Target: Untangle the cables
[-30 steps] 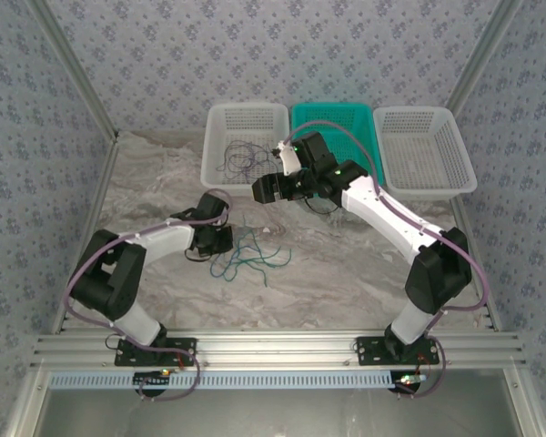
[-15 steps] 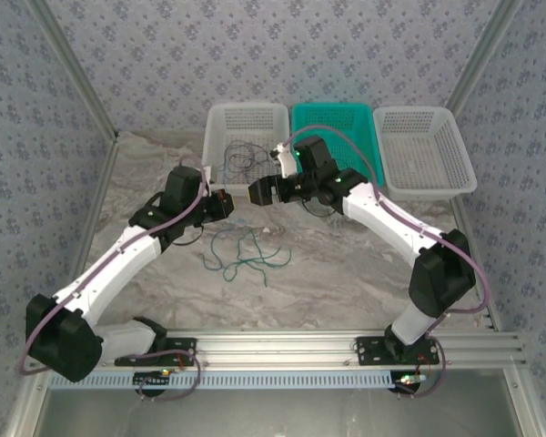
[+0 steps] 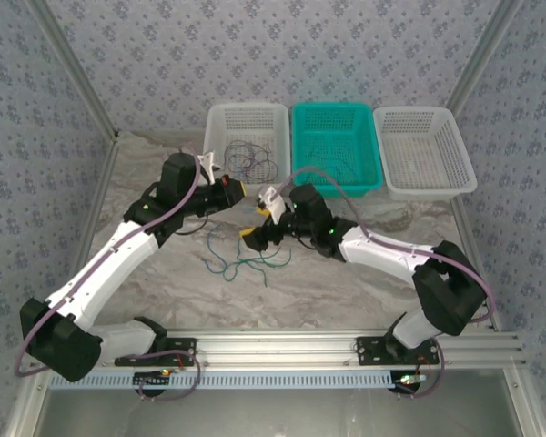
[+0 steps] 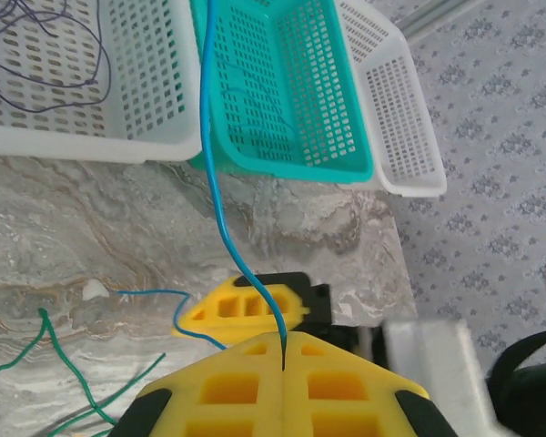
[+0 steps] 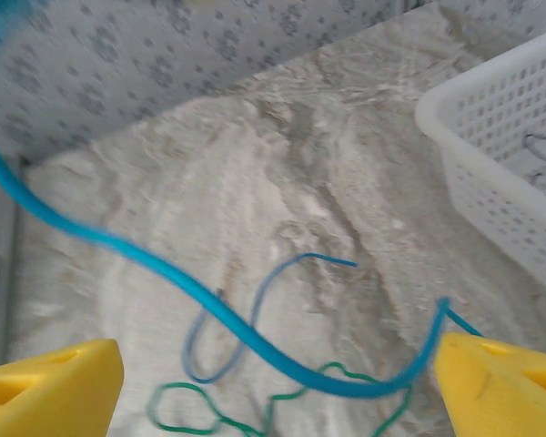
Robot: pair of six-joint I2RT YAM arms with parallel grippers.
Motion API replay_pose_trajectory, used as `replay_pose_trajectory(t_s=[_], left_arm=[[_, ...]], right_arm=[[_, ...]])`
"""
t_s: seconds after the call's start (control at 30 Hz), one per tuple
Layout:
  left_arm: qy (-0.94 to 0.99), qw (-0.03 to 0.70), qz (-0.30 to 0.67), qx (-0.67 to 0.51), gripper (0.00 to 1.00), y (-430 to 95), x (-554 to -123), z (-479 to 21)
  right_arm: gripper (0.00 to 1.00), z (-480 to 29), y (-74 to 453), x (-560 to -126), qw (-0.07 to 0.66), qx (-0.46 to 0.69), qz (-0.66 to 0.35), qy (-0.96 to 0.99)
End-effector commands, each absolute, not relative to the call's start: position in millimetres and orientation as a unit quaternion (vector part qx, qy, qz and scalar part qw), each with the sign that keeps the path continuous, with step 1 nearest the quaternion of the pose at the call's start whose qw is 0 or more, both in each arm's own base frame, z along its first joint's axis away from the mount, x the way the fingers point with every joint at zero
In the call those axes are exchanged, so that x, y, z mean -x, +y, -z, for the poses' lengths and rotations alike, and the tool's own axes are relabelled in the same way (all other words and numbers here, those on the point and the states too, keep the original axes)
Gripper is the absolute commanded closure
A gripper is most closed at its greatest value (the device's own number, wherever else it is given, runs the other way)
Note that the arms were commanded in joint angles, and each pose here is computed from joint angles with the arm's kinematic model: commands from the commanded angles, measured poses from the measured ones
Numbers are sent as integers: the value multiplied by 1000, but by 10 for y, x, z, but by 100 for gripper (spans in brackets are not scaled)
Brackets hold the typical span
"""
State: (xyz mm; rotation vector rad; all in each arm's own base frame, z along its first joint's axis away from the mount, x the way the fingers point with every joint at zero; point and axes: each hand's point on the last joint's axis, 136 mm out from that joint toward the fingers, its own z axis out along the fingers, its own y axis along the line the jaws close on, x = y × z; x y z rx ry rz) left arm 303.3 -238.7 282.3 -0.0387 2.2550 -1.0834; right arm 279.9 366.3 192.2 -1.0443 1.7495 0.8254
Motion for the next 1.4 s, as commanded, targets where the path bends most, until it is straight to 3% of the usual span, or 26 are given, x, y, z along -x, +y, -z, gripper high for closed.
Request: replay_pose_trajectory(t_s=[0.0,0.1,0.23,0.33,0.37,0.43,0.53,0.63,0.8,0.93,1.13,1.17,1.2,1.23,1.27,1.37], left_arm=[[844,314,435,-5,100,-2463,-2942,-3044],[845,314,434,-8,100,-2466,-2926,-3040],[848,321,422,-6,100,-2436,-2956,-3014],[849,328,415,-8,99,-2411,-2962,-3025],[850,332,410,-5,95,-2387,-2970,-3020],[851,341,400,-1,86,-2341,-2977,-3017],[844,365,393,-6,52,-2279,-2967,-3059],[834,393,387,-10,37,-2196,-2929,-3113],[836,419,353,-8,30,-2008,-2858,-3062],[852,413,320,7,30,-1851,-2785,-2859],[867,399,298,24,30,-1713,-2673,-2605],[868,399,293,28,30,-1688,-2663,-2577],[870,398,288,31,29,-1665,-2658,-2544],[871,398,284,33,29,-1647,-2652,-2530],[874,397,277,36,29,-1622,-2650,-2496],[886,387,253,43,29,-1561,-2654,-2380]], right_arm=[[10,-2368,3651,-3104,603,434,-219,632],[20,-2430,3606,-3152,631,418,-202,622],[59,-2422,3629,-3075,617,429,-220,623],[96,-2395,3622,-3000,602,429,-233,632],[100,-2396,3601,-3001,598,422,-234,640],[100,-2429,3560,-2986,596,403,-245,649],[100,-2547,3460,-3031,602,363,-249,666],[100,-2764,3277,-3208,604,313,-240,692],[100,-3062,2783,-3780,599,216,-222,738],[100,-3067,2172,-4498,583,125,-167,785],[100,-2458,1379,-5404,522,21,-100,847],[88,-2282,1349,-5520,502,21,-97,859],[62,-2174,1327,-5618,482,20,-99,870],[46,-2068,1316,-5663,453,16,-101,886],[36,-2025,1293,-5694,425,3,-102,899],[26,-2102,1194,-5678,403,-46,-86,910]])
